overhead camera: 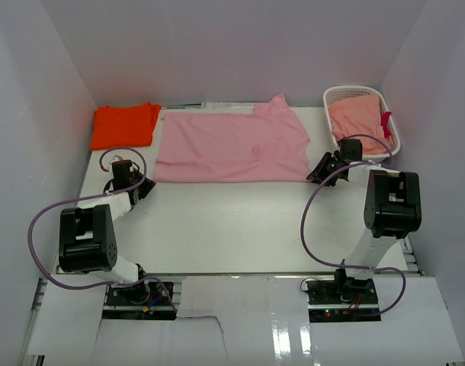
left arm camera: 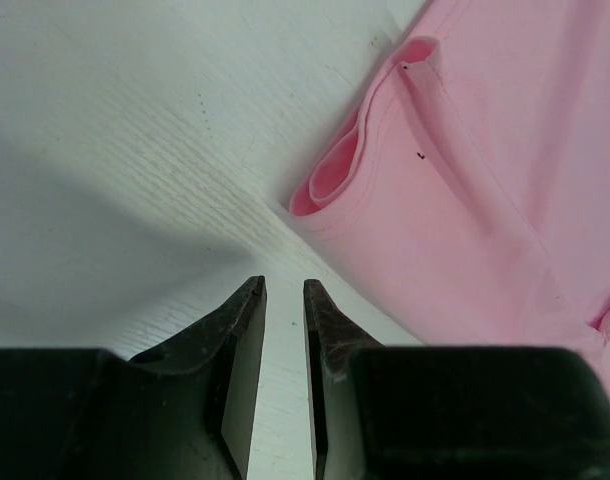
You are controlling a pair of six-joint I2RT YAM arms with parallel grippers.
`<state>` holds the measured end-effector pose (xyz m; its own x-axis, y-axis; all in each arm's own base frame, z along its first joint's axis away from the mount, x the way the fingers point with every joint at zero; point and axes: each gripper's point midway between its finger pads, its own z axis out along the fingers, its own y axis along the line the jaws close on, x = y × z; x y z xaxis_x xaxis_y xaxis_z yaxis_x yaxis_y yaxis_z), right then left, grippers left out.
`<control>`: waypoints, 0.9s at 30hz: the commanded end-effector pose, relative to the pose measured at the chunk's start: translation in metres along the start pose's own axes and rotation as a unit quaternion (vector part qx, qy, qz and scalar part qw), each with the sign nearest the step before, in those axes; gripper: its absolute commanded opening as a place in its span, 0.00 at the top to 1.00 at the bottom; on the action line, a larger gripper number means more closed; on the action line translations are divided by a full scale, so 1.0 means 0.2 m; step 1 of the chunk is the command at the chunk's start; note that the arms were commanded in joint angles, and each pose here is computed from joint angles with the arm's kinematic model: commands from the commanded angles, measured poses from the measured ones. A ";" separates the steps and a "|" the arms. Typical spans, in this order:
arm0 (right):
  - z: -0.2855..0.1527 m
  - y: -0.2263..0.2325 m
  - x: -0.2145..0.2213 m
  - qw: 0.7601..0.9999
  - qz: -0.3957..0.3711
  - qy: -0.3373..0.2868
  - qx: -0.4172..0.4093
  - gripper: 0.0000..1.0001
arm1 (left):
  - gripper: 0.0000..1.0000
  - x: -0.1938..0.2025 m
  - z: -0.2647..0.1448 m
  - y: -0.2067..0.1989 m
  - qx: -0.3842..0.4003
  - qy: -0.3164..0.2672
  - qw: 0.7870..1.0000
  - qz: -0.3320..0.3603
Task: Fold and stack the t-shirts
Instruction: Fold the flattened tshirt in 1/3 of the way
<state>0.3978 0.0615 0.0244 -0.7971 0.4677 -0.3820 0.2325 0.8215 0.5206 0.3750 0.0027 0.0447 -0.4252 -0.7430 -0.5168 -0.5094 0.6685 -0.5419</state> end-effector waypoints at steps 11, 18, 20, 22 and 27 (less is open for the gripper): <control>-0.01 -0.04 -0.02 1.000 -0.002 -0.003 0.016 0.77 | 0.67 -0.11 -0.02 0.06 -0.022 -0.046 0.999 -0.002; -0.01 -0.03 -0.02 1.000 -0.003 -0.002 0.013 0.77 | 0.59 -0.09 0.04 0.08 -0.025 -0.030 0.999 0.003; -0.01 -0.03 -0.02 1.000 -0.003 -0.003 0.013 0.77 | 0.59 -0.06 0.07 0.06 -0.011 -0.013 1.000 0.001; -0.01 -0.03 -0.02 1.000 -0.004 -0.003 0.014 0.77 | 0.58 -0.02 0.10 0.07 -0.012 0.001 1.000 -0.002; -0.01 -0.03 -0.02 1.000 -0.004 -0.003 0.013 0.77 | 0.54 0.01 0.12 0.05 0.004 0.020 1.000 -0.007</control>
<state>0.3971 0.0592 0.0229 -0.7994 0.4583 -0.3885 0.2300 0.8308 0.5068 0.3911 0.0144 0.0302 -0.4132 -0.7499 -0.5167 -0.5118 0.6605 -0.5493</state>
